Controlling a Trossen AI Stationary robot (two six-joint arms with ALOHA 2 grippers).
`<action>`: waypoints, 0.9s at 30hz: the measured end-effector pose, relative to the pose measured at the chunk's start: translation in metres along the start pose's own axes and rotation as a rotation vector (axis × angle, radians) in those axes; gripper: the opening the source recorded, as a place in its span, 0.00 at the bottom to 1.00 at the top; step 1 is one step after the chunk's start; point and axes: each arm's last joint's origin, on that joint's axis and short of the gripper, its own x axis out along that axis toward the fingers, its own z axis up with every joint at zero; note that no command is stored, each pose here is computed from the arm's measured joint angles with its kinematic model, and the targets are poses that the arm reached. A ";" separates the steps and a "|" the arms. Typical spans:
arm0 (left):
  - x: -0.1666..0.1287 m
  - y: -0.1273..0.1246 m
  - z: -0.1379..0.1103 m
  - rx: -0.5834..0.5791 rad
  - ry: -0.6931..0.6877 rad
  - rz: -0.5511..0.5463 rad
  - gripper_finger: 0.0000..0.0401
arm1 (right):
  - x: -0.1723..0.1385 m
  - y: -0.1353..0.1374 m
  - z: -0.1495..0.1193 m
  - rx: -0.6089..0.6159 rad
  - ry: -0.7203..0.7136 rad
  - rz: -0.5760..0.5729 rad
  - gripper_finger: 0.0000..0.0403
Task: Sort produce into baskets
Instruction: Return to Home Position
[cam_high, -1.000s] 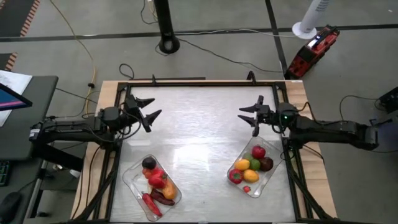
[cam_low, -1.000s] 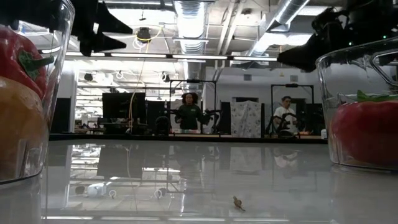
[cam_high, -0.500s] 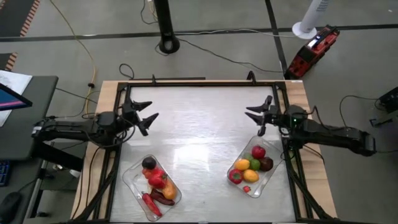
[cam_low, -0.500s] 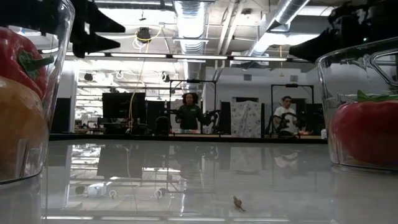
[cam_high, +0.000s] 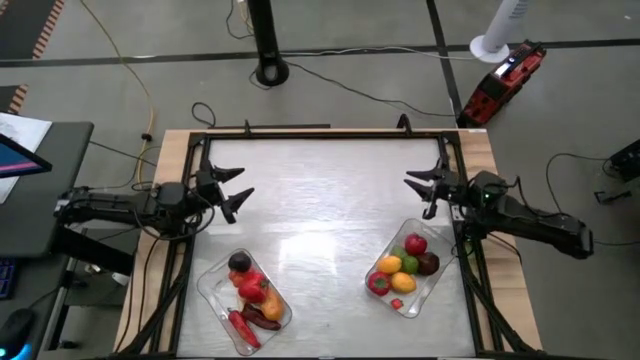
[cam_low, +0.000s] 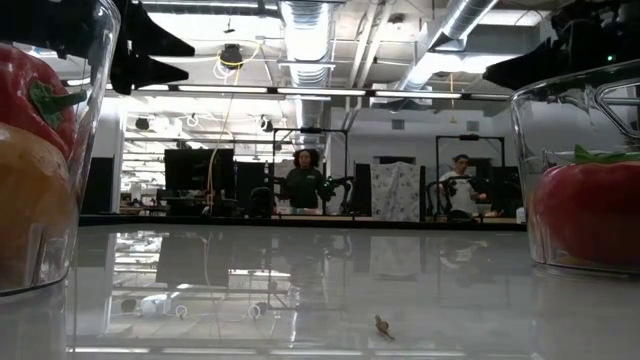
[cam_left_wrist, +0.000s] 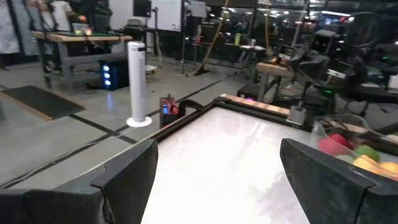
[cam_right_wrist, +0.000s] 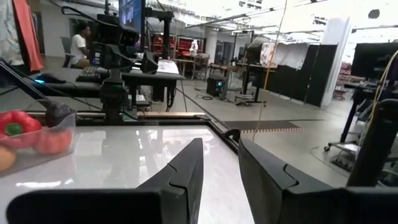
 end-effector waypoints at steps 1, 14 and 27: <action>0.000 -0.001 0.000 -0.002 0.002 -0.010 0.81 | -0.002 0.000 0.000 -0.004 -0.004 0.000 0.32; 0.006 -0.019 -0.006 -0.033 0.054 -0.172 0.81 | -0.011 0.003 -0.020 -0.022 -0.062 -0.008 0.32; -0.010 -0.007 -0.006 0.045 0.058 -0.137 0.81 | -0.013 0.003 -0.019 0.016 -0.075 0.008 0.32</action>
